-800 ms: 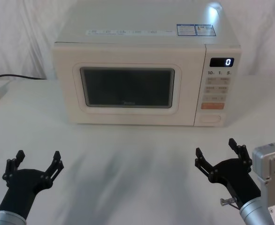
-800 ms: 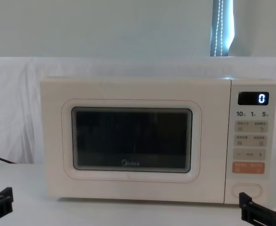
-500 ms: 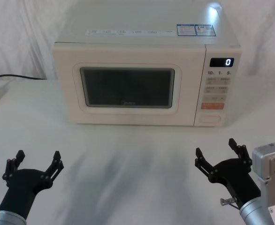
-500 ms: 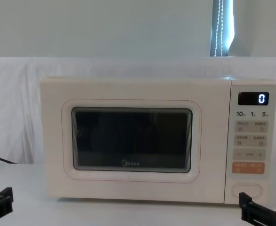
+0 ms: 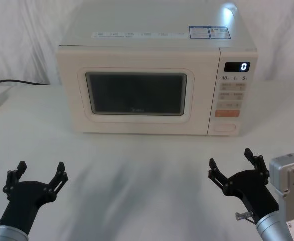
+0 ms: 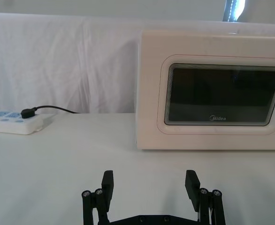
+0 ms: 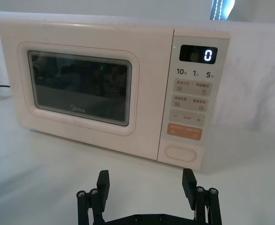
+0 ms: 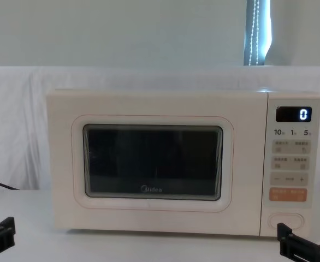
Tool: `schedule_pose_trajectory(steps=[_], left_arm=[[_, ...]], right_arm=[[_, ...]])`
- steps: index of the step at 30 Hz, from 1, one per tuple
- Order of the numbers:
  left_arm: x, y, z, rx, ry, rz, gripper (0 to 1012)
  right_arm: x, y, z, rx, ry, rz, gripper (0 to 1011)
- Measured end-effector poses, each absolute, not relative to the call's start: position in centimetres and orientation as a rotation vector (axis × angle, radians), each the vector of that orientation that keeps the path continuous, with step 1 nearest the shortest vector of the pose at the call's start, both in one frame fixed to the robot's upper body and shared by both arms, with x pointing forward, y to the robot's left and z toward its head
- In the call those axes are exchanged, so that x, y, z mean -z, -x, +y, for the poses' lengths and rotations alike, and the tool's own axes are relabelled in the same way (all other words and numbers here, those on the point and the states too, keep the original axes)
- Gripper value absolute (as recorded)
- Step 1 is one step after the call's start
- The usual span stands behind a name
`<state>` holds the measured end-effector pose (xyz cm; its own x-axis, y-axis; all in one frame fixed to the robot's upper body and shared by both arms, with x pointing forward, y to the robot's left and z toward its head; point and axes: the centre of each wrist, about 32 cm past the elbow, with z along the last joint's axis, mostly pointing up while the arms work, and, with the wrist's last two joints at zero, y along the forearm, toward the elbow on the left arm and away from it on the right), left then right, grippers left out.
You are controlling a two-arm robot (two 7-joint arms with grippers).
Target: Press the button to open the microwave door with one hand; close the microwave door with the other hand.
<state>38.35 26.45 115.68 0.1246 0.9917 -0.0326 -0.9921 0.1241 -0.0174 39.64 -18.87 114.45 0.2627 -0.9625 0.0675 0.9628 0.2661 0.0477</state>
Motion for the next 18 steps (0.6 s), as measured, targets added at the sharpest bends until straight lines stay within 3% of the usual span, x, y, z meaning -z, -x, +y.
schedule_pose_trajectory(steps=[18], left_arm=[[-115.68,-38.35,26.45,-1.446,0.038,0.014,1001]], right_arm=[[-114.45,-39.64,-18.87,1.302,0.003,-0.089,1002]])
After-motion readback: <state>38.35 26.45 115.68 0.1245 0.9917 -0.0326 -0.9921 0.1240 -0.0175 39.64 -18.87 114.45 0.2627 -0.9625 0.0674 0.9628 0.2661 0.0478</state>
